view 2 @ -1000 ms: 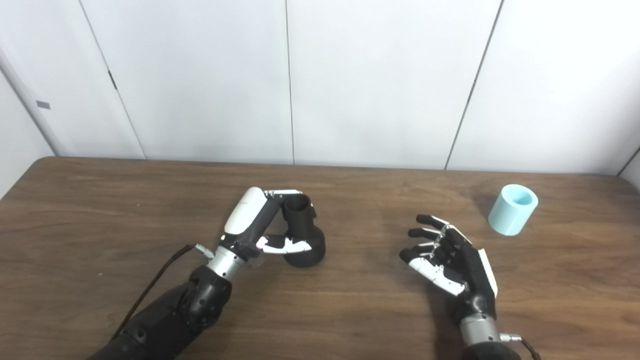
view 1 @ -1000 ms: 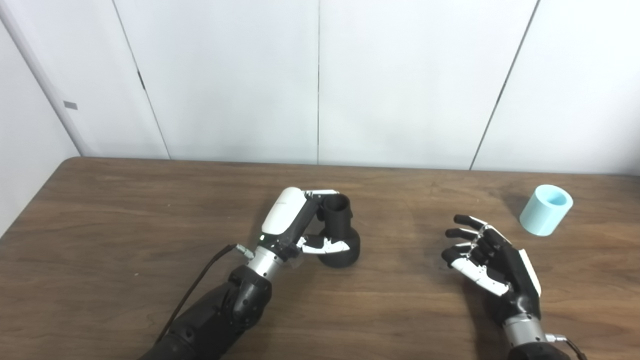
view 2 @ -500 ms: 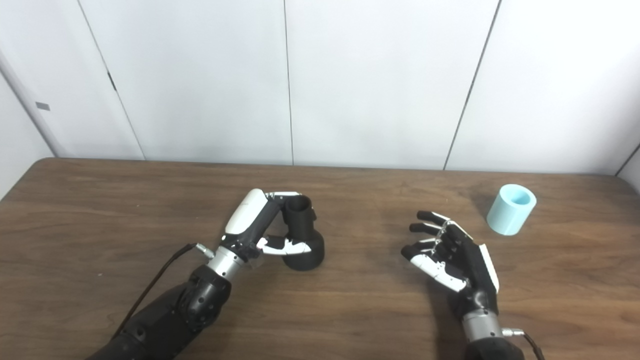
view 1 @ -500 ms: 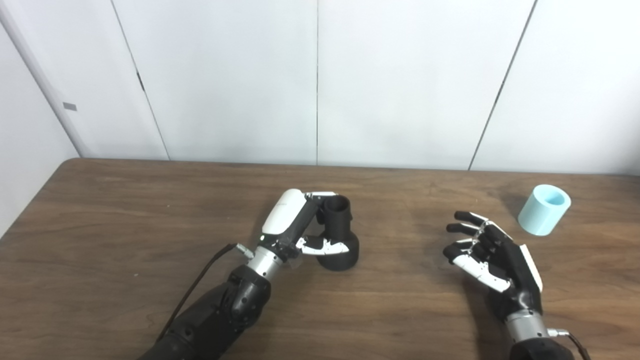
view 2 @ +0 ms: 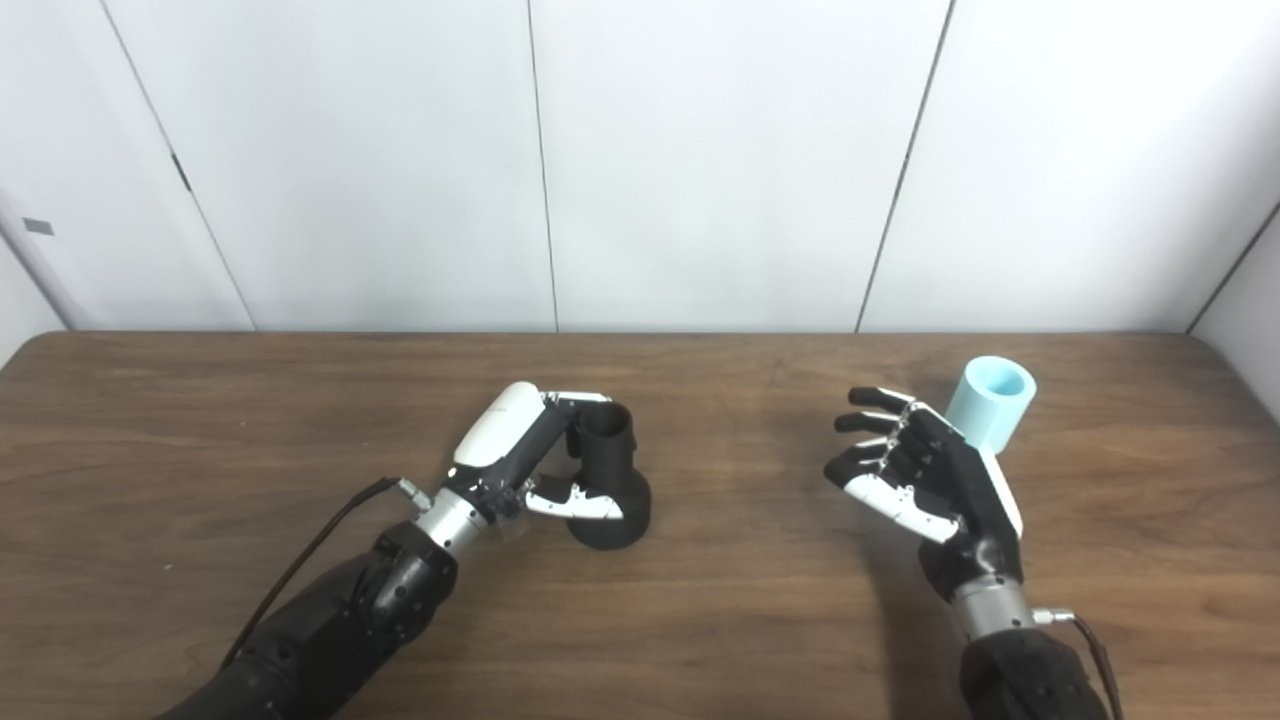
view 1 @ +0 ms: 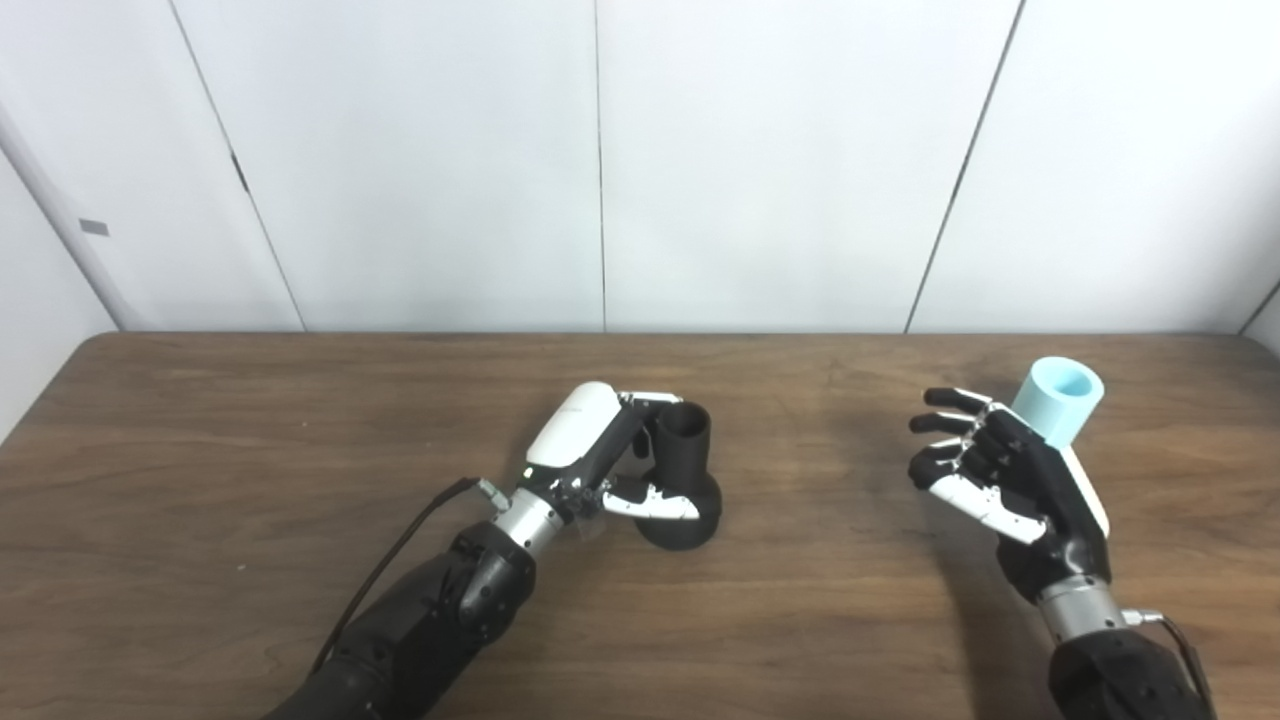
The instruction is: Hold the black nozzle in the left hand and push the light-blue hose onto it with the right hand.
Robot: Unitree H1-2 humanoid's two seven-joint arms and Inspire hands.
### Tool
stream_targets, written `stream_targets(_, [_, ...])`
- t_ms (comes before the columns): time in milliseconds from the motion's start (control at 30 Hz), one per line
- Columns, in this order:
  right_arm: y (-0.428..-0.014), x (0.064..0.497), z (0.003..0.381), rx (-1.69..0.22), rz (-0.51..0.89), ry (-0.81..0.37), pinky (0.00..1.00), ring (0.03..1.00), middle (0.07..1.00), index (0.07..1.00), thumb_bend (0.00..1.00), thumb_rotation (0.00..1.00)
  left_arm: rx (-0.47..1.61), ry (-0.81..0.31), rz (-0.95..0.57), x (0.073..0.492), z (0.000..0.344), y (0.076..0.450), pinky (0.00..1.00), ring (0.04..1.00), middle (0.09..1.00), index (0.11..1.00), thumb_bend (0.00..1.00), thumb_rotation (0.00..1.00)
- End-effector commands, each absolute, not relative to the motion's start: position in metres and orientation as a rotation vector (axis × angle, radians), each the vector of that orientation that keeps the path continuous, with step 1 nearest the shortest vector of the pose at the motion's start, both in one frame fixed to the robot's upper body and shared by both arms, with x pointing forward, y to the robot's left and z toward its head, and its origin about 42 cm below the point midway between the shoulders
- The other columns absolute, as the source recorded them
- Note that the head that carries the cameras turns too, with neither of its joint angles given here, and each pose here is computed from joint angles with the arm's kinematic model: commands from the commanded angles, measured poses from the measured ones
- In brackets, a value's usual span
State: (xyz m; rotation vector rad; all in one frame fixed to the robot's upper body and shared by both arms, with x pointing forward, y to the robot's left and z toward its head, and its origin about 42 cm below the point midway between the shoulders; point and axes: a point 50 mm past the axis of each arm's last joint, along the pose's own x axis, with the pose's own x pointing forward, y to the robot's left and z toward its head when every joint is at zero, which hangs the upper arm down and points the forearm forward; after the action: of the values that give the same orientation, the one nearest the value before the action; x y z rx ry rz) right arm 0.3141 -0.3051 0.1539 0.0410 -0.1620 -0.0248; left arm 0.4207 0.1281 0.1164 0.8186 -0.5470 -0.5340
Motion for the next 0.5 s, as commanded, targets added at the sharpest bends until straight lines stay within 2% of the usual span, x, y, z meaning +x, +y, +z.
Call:
stream_targets(0, [-0.314,0.329,0.185,0.03,0.018,-0.309,0.38,0.469,0.59,0.667,0.79,0.22,0.941,-0.219,-0.753,0.348,0.008,0.152,0.36,0.399,0.479,0.503,0.5,0.0])
stream_targets(133, [-0.32,0.334,0.21,-0.016,0.04,-0.36,0.37,0.463,0.582,0.663,0.8,0.21,0.955,-0.197,-0.772,0.347,0.006,0.154,0.34,0.393,0.481,0.499,0.5,0.0])
stream_targets(267, [-0.313,0.333,0.263,-0.116,0.052,-0.432,0.36,0.479,0.6,0.682,0.77,0.2,0.967,-0.136,-0.791,0.346,0.003,0.161,0.38,0.422,0.483,0.494,0.5,0.0])
stream_targets(367, [-0.31,0.33,0.311,-0.336,0.019,-0.49,0.38,0.518,0.649,0.725,0.69,0.2,0.973,-0.12,-0.803,0.344,0.002,0.167,0.35,0.399,0.473,0.508,0.5,0.0])
stream_targets(467, [-0.312,0.329,0.348,-0.48,-0.046,-0.504,0.43,0.564,0.696,0.74,0.71,0.21,0.975,-0.11,-0.809,0.344,0.002,0.173,0.34,0.386,0.468,0.516,0.5,0.0])
